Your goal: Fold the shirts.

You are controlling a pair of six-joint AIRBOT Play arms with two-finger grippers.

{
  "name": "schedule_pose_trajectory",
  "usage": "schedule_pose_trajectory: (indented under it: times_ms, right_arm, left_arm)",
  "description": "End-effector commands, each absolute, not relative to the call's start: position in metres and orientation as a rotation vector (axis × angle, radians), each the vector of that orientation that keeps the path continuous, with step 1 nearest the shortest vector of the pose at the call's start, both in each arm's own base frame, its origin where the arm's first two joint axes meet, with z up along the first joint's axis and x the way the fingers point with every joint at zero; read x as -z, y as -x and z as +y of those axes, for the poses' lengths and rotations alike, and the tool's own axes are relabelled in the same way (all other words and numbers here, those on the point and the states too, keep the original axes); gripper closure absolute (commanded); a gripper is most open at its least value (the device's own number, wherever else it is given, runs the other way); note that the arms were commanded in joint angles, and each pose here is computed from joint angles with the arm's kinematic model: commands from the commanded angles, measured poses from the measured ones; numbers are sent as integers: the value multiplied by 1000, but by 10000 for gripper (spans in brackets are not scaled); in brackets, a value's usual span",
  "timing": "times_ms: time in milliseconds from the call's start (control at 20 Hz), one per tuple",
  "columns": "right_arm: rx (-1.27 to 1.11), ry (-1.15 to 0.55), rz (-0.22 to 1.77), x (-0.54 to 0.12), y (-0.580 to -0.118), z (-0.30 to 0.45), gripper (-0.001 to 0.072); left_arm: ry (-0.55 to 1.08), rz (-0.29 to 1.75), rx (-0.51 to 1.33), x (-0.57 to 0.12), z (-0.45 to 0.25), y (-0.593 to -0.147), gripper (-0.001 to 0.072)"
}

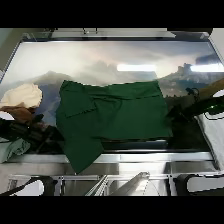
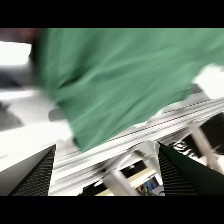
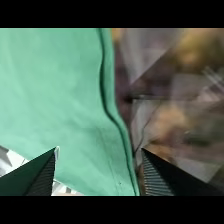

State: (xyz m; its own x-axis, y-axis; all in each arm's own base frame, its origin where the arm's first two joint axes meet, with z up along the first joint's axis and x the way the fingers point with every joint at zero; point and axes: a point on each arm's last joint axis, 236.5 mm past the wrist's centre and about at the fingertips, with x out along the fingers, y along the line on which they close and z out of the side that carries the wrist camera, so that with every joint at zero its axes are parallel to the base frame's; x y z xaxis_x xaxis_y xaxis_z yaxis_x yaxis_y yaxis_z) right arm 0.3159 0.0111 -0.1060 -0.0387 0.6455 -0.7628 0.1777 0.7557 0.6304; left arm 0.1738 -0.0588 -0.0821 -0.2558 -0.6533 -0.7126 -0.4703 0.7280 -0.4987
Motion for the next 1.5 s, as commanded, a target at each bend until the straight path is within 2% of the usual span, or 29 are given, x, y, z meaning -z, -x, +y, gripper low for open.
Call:
schedule_pose_trajectory:
  times_ms: [0, 150, 250, 350, 400, 450, 600, 650, 700, 750, 800, 850, 900, 1100, 1250, 1350, 1450]
  right_arm:
    - [-423, -663, 1667, 126, -288, 13, 117]
    - [-446, -709, 1689, 130, -278, 25, 117]
    - [-470, -728, 1707, 126, -274, 29, 117]
    - [-494, -753, 1690, 121, -277, 34, 117]
    - [-500, -765, 1686, 119, -278, 36, 117]
    - [-506, -772, 1680, 118, -279, 38, 117]
    - [-507, -777, 1676, 118, -280, 38, 118]
    - [-507, -777, 1676, 118, -280, 38, 149]
    - [-512, -779, 1680, 117, -279, 39, 258]
    - [-524, -785, 1690, 114, -276, 41, 370]
    - [-540, -793, 1702, 112, -273, 43, 378]
    - [-549, -799, 1706, 109, -272, 44, 504]
    - [-553, -799, 1709, 108, -271, 44, 691]
    - [-555, -789, 1692, 102, -273, 43, 690]
    - [-596, -835, 1611, 76, -286, 53, 690]
    - [-765, -902, 1443, 23, -304, 76, 690]
    - [-948, -920, 1177, -58, -323, 95, 690]
  left_arm:
    - [804, 1958, 141, 93, -52, -142, 13]
    - [788, 1816, 72, 110, -41, -172, 13]
    - [856, 1683, 89, 121, -47, -208, 13]
    - [918, 1644, 135, 130, -57, -223, 13]
    - [920, 1682, 145, 136, -57, -219, 37]
    - [912, 1692, 170, 136, -56, -221, 141]
    - [910, 1672, 192, 133, -51, -241, 146]
    - [895, 1677, 213, 130, -53, -245, 248]
    - [870, 1690, 253, 126, -59, -246, 405]
    - [838, 1702, 297, 122, -66, -245, 525]
    - [809, 1720, 337, 117, -73, -244, 607]
    - [790, 1733, 364, 113, -78, -243, 679]
    - [783, 1738, 382, 109, -80, -244, 684]
    - [792, 1721, 422, 86, -73, -253, 684]
    - [818, 1598, 419, 51, -61, -270, 684]
    - [891, 1377, 534, -13, -68, -298, 684]
    - [885, 1079, 729, -113, -78, -318, 685]
